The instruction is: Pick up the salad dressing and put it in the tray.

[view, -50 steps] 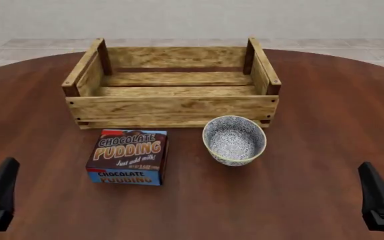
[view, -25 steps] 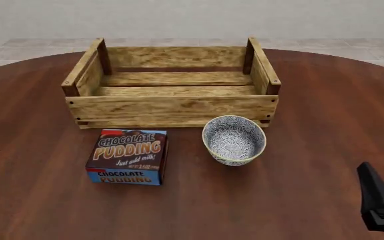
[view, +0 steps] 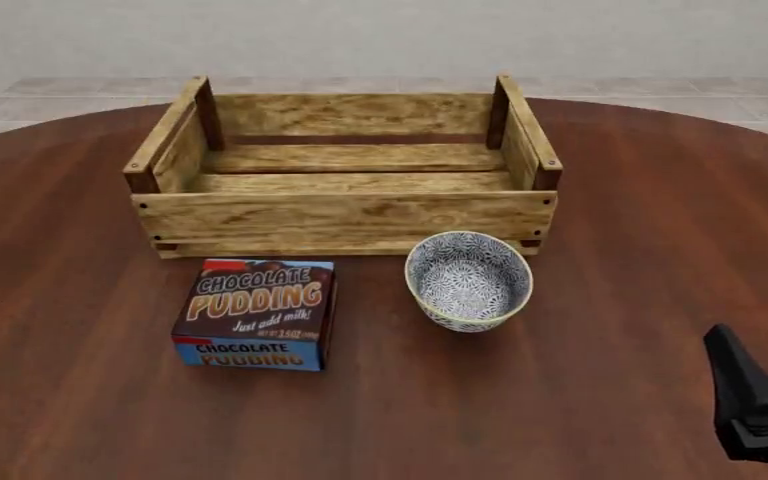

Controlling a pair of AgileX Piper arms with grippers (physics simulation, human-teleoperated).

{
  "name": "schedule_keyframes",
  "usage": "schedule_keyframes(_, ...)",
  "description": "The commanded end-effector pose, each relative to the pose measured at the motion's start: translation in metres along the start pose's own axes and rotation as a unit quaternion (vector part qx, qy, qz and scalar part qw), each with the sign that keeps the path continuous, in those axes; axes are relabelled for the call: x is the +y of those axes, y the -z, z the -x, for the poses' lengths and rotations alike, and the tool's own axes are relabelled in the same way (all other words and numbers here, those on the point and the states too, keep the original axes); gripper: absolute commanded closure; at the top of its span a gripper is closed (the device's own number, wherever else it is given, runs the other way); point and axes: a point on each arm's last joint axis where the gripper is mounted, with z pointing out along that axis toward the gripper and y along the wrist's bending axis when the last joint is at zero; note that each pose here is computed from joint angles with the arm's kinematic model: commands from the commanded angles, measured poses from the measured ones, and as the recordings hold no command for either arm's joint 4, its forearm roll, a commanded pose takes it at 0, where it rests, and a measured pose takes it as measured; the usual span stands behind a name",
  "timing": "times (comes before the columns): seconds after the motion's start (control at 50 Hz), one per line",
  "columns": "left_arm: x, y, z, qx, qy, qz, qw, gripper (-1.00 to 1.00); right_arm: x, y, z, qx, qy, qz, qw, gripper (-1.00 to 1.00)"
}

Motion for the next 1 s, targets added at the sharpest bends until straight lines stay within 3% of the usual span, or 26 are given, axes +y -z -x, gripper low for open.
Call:
schedule_keyframes(0.02, 0.005, 0.0, 0.003, 0.033, 0.002, 0.054, 0.998, -1.0, 0.0, 0.0, 0.0, 0.0, 0.001, 0.004, 1.0, -1.0)
schedule_keyframes(0.16, 0.008, -0.003, -0.007, 0.058, 0.006, 0.084, 0.9948, -1.0, 0.001, 0.001, 0.0, -0.001, 0.002, 0.006, 1.0, -1.0)
schedule_keyframes(0.38, 0.011, -0.002, -0.006, 0.065, 0.017, 0.125, 0.9899, -1.0, 0.001, 0.002, -0.001, 0.0, -0.001, 0.008, 1.0, -1.0)
schedule_keyframes(1.0, 0.023, -0.02, -0.02, 0.121, 0.046, 0.18, 0.9751, -1.0, 0.001, 0.001, 0.0, 0.0, -0.005, 0.008, 1.0, -1.0)
